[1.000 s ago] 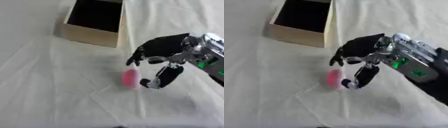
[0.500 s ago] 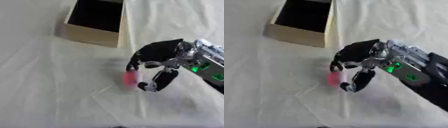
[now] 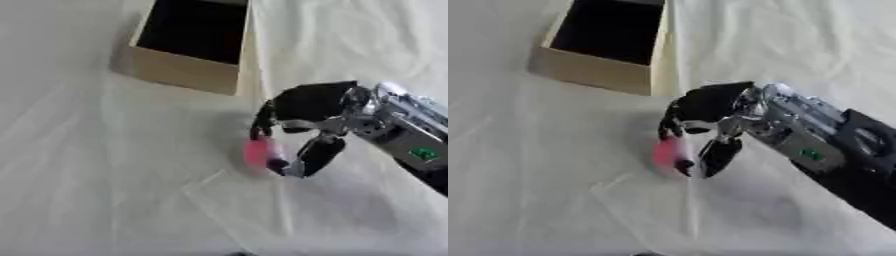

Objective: Pick up objects on the table and place them in the box.

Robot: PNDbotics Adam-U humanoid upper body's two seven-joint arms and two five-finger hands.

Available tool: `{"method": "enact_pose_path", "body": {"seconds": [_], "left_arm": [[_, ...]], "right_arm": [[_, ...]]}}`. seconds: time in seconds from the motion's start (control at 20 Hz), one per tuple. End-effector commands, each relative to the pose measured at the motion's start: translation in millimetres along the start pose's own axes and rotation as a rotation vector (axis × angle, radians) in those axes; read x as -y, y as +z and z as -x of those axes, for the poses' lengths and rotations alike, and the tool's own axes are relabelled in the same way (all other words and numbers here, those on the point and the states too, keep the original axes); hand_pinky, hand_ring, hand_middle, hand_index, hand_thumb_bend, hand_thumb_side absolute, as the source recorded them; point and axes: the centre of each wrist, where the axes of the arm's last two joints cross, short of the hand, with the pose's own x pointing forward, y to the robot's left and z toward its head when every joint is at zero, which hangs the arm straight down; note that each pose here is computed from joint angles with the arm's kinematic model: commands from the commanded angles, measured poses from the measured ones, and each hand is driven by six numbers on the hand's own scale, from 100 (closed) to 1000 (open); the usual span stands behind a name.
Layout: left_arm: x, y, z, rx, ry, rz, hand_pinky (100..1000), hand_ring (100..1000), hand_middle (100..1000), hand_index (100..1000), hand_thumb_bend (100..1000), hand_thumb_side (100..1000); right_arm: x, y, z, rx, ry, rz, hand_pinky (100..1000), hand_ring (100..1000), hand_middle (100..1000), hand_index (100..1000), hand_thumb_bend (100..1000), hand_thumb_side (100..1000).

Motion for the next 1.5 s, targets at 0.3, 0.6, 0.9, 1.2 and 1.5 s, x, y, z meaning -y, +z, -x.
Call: {"method": "enact_pose_path", "body": {"seconds": [0.3, 0.6, 0.9, 1.2, 1.5], "left_arm": [[-1.2, -6, -7, 0.030, 0.013, 0.000, 657, 747, 652, 826, 593, 820], [-1.5, -6, -7, 0.030, 0.012, -0.002, 657, 747, 652, 825, 588, 819], [-2.2, -6, -6, 0.029, 0.008, -0.003, 655, 747, 651, 824, 583, 815], [-3.0, -6, -6, 0.031, 0.004, -0.003, 655, 747, 651, 824, 579, 813], [-3.5, -7, -6, 0.035, 0.000, -0.003, 656, 747, 651, 824, 581, 814]], "right_arm": [[-10.8, -9, 9, -0.024, -0.074, 0.082, 634, 571, 466, 683, 100, 254], [-7.9, -6, 10, -0.029, -0.220, 0.135, 570, 514, 399, 623, 100, 196], [15.0, 11, 4, -0.013, -0.302, 0.183, 557, 495, 402, 637, 100, 100], [51.9, 43, -4, -0.012, -0.264, 0.279, 563, 494, 408, 645, 100, 100], [81.8, 60, -1, -0.048, -0.184, 0.371, 562, 492, 405, 640, 100, 100]]}}
